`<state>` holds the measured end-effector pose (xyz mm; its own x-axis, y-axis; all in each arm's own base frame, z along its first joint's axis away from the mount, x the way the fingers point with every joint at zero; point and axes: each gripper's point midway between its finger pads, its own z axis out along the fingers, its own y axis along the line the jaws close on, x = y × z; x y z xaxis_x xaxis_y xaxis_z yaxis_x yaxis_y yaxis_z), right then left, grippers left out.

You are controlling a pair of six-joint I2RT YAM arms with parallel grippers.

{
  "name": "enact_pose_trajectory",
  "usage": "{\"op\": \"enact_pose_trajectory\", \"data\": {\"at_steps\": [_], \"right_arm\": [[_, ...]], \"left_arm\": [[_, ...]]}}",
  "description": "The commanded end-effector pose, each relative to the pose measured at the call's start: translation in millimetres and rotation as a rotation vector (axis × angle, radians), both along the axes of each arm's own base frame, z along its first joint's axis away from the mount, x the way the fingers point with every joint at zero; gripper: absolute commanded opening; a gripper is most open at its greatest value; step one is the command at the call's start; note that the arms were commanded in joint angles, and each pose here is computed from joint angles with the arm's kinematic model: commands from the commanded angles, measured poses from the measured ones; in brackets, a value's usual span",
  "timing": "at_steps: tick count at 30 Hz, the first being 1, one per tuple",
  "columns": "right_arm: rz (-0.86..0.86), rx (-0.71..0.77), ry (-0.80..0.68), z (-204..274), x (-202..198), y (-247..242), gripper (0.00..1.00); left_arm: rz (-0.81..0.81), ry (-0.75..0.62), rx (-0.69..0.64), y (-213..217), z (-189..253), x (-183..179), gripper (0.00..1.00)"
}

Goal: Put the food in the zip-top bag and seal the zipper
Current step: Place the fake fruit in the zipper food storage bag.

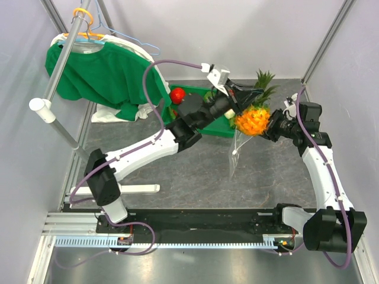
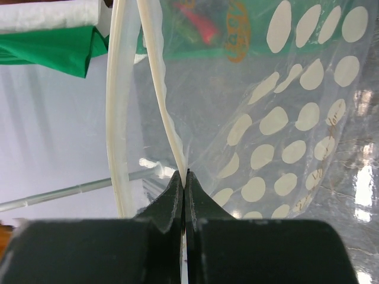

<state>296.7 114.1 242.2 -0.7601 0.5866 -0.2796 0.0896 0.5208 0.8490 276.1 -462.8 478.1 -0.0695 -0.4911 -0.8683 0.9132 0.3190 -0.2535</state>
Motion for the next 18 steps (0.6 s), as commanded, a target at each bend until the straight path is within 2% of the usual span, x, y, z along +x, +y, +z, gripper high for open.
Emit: {"op": "enact_pose_trajectory", "data": {"at_steps": [1, 6, 10, 15, 18], "right_arm": [[-0.008, 0.054, -0.043, 17.4, 0.0, 3.7, 0.00], [-0.010, 0.066, -0.019, 7.0, -5.7, 5.0, 0.00], [-0.012, 0.062, -0.015, 2.6, -10.1, 4.6, 0.00], [-0.014, 0.057, 0.010, -9.2, -12.5, 4.1, 0.00], [-0.010, 0.056, 0.022, -14.3, -15.7, 4.2, 0.00]], "left_arm": [[0.126, 0.127, -0.120, -0.5, -10.4, 19.2, 0.03], [0.241, 0.184, -0.051, -0.9, -65.8, 44.8, 0.02], [0.420, 0.259, -0.010, 25.1, -95.8, 77.3, 0.02], [0.497, 0.192, 0.102, 42.7, -128.4, 78.5, 0.02], [0.596, 0.176, 0.158, 56.8, -143.7, 87.8, 0.02]]}}
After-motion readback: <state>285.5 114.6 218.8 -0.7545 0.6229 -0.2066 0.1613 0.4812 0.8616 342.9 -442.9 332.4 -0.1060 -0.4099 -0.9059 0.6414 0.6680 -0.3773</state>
